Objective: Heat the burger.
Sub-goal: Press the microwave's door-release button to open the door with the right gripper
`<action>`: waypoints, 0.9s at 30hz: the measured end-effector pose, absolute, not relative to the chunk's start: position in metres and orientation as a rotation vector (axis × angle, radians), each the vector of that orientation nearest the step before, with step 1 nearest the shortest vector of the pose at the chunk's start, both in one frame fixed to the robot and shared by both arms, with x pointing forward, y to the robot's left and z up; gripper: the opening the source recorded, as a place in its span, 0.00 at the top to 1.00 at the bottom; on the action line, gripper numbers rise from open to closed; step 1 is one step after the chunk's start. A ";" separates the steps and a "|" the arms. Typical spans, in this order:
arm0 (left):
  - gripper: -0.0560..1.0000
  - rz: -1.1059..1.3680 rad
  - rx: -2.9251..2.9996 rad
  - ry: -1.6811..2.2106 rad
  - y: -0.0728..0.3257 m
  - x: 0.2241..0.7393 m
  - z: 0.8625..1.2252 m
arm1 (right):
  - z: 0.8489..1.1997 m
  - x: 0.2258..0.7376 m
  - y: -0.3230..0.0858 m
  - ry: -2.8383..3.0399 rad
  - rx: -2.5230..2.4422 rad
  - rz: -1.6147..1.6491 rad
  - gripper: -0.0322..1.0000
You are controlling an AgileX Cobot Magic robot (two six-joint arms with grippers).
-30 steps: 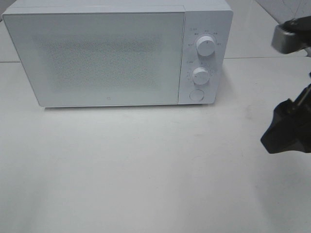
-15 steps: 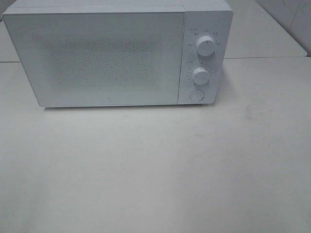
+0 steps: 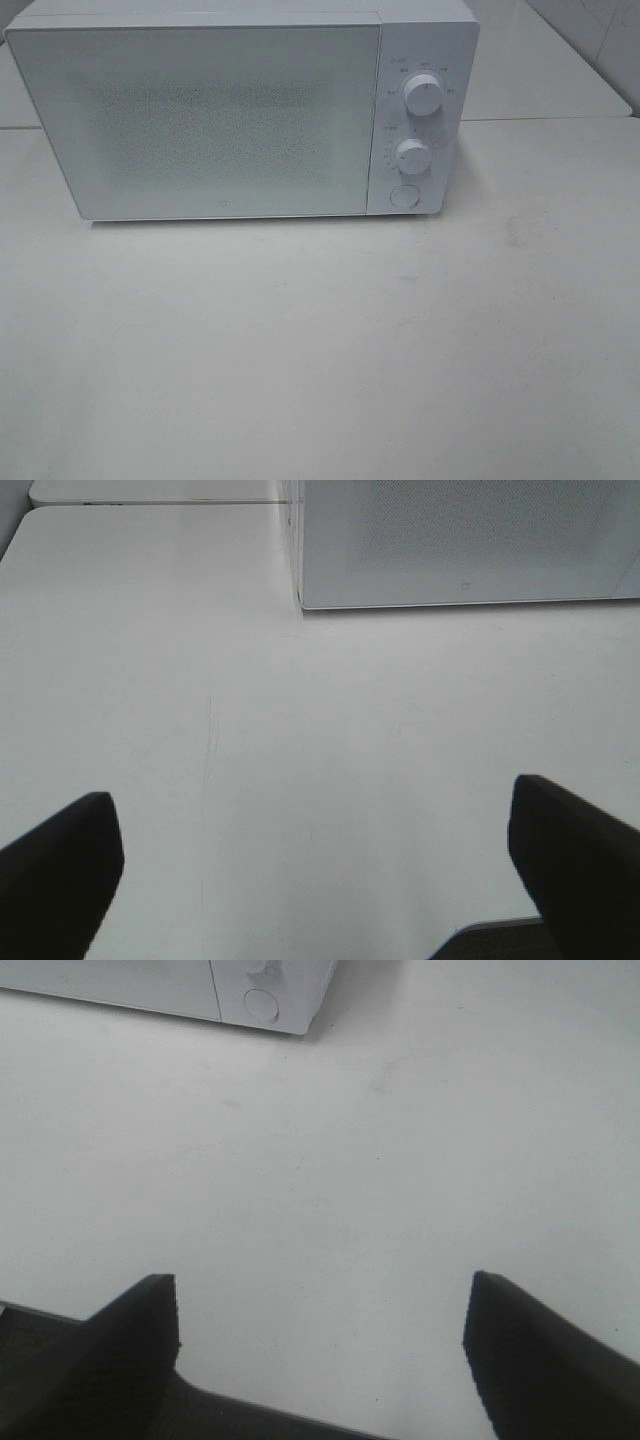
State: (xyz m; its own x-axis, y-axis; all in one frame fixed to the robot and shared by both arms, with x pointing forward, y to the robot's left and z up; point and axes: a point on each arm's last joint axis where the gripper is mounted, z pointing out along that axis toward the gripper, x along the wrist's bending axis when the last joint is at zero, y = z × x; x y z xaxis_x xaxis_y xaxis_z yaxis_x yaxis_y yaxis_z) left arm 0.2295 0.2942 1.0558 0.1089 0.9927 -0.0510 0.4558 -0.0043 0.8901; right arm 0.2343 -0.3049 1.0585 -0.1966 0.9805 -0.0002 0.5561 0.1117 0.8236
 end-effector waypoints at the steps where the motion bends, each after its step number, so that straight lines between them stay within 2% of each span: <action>1: 0.01 0.840 1.580 1.462 0.294 0.229 1.056 | 1.058 0.234 -0.305 1.822 1.493 0.957 0.23; 7: 0.01 0.840 1.580 1.462 0.294 0.229 1.056 | 1.048 0.231 -0.305 1.696 1.504 0.978 0.23; 21: 0.01 0.840 1.580 1.462 0.294 0.229 1.056 | 1.048 0.232 -0.305 1.661 1.516 0.971 0.23; 27: 0.01 0.840 1.580 1.462 0.294 0.229 1.056 | 1.060 0.232 -0.304 1.621 1.479 1.013 0.23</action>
